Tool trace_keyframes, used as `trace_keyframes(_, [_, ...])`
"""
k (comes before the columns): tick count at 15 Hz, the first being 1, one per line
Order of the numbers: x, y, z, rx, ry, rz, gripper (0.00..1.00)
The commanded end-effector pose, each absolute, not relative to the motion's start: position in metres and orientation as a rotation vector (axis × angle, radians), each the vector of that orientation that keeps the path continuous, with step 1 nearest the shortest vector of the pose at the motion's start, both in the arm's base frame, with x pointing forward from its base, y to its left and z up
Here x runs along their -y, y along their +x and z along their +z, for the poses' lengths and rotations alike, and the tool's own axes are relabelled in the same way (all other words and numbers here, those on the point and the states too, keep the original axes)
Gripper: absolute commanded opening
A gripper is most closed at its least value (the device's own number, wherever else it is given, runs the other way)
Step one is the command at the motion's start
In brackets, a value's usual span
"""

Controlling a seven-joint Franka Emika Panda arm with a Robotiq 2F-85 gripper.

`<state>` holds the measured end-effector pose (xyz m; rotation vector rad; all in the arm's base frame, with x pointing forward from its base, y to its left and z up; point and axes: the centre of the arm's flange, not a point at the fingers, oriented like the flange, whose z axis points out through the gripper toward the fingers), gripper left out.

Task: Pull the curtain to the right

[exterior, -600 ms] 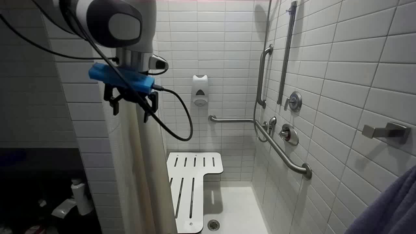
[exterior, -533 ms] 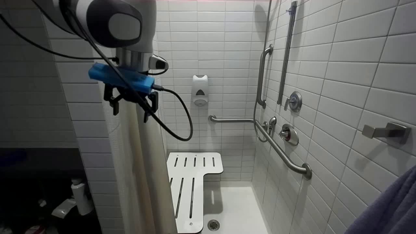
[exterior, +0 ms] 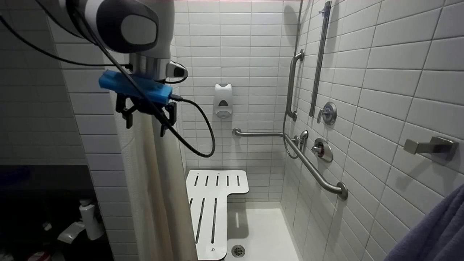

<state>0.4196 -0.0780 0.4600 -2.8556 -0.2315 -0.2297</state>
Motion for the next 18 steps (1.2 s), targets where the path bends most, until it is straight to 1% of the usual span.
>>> trace_keyframes(1, [0.078, 0.42, 0.46, 0.232, -2.856, -0.23, 1.0])
trace_keyframes(9, [0.078, 0.419, 0.46, 0.224, -2.871, -0.235, 1.0])
trace_keyframes(13, [0.085, 0.417, 0.461, 0.199, -2.939, -0.306, 1.0])
trace_keyframes(18, [0.091, 0.422, 0.463, 0.281, -3.082, -0.403, 1.0])
